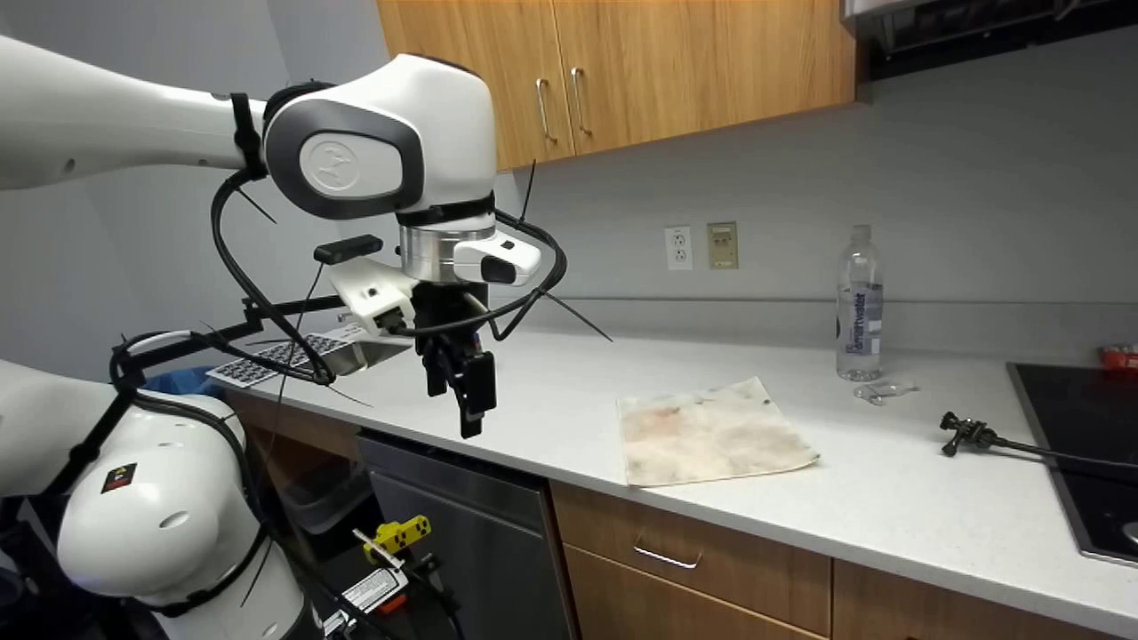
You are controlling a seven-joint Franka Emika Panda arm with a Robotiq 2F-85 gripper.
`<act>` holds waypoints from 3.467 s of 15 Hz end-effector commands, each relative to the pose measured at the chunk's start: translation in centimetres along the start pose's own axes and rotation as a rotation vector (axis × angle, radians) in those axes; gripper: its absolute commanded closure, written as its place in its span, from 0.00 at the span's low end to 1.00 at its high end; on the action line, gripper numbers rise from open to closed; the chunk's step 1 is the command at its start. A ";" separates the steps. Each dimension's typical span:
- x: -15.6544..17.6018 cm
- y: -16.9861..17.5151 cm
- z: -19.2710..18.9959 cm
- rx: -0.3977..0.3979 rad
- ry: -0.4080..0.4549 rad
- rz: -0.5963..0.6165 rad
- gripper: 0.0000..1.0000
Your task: Fold the cloth diagonally
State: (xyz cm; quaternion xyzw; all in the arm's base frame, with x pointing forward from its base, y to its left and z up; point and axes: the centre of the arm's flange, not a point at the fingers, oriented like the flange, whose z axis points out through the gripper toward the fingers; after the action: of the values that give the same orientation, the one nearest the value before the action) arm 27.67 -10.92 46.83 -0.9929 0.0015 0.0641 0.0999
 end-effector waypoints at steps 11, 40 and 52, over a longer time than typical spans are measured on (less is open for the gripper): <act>0.0 0.0 0.0 0.000 0.000 0.000 0.00; 0.1 -0.1 0.0 -0.011 -0.002 0.012 0.00; 0.1 0.0 -0.1 -0.037 0.000 -0.003 0.00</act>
State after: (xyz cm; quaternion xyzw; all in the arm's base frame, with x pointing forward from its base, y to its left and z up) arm 27.74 -10.78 46.88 -0.9937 0.0083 0.0661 0.0907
